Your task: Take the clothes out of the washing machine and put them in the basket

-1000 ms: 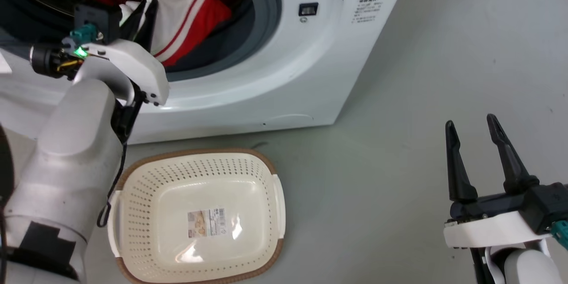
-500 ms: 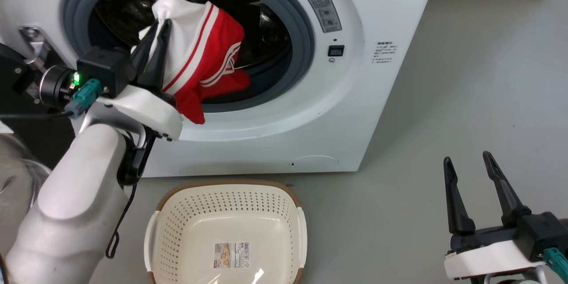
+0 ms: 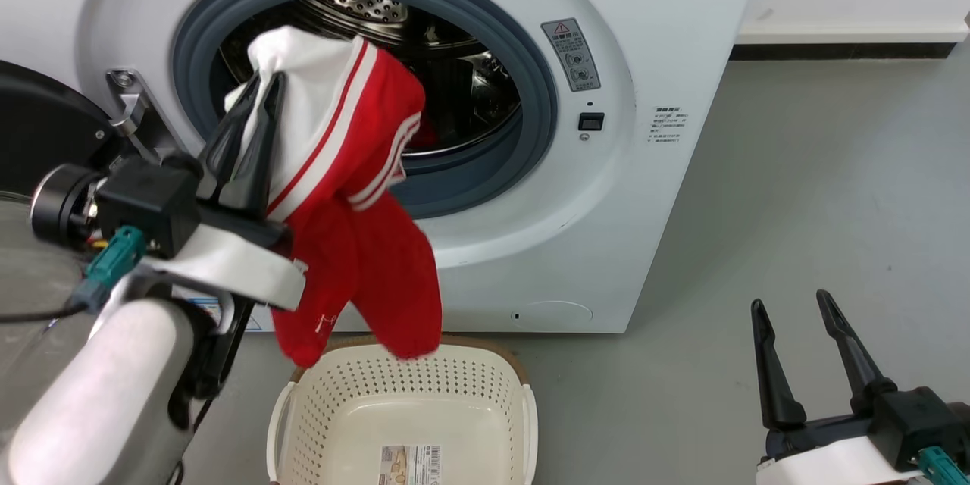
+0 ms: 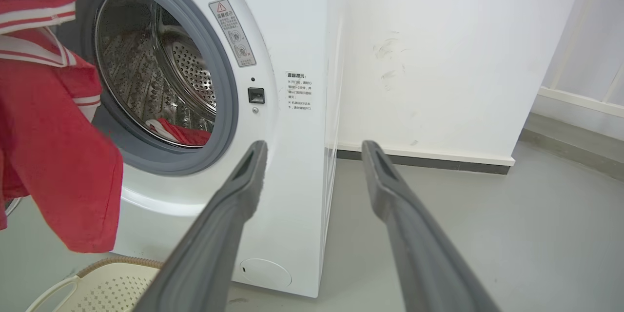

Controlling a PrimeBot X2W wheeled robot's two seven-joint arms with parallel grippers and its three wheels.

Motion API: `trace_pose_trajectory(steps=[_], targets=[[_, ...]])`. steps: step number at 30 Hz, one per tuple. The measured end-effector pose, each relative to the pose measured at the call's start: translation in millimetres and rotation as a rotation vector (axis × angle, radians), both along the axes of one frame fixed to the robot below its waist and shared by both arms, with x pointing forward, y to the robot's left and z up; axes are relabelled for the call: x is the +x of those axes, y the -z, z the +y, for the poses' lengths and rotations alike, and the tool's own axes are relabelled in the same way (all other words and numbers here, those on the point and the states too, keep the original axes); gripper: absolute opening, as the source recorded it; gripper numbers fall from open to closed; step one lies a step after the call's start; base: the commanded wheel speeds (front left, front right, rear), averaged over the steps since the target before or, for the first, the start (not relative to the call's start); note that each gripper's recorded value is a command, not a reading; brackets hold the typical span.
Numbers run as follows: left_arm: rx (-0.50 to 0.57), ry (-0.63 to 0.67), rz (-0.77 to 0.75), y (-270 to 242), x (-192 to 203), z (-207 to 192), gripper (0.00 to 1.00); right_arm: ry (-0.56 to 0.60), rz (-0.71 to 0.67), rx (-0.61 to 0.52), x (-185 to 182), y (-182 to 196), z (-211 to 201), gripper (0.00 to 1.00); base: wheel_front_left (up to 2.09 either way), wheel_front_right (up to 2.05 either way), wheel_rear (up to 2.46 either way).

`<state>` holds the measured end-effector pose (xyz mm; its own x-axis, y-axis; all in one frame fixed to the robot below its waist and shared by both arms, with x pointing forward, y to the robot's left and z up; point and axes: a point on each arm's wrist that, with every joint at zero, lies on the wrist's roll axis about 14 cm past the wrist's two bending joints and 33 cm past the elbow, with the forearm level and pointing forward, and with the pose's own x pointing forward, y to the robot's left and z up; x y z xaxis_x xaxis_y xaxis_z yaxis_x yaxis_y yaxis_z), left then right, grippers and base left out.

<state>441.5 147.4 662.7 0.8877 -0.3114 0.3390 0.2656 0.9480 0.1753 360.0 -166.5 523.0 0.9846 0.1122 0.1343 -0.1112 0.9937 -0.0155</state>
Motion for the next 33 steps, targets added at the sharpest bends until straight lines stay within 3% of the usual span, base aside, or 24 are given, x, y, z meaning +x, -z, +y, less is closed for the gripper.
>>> trace_pose_trajectory(steps=[5, 11, 33], targets=[[0.008, -0.007, 0.003, 0.5, -20.4, 0.6, 0.0, -0.001, -0.002, 0.007, -2.1, -0.7, 0.4, 1.0, 0.0, 0.0, 0.0], [0.006, 0.006, 0.111, 34.2, -31.9, -3.9, 0.0, -0.004, 0.011, 0.008, 0.5, 3.4, 1.2, 1.0, 0.0, 0.0, 0.0], [0.072, 0.061, 0.881, 320.4, -25.8, -16.5, 0.0, 0.033, 0.084, -0.019, 63.9, 40.1, -12.7, 1.0, 0.0, 0.0, 0.0]])
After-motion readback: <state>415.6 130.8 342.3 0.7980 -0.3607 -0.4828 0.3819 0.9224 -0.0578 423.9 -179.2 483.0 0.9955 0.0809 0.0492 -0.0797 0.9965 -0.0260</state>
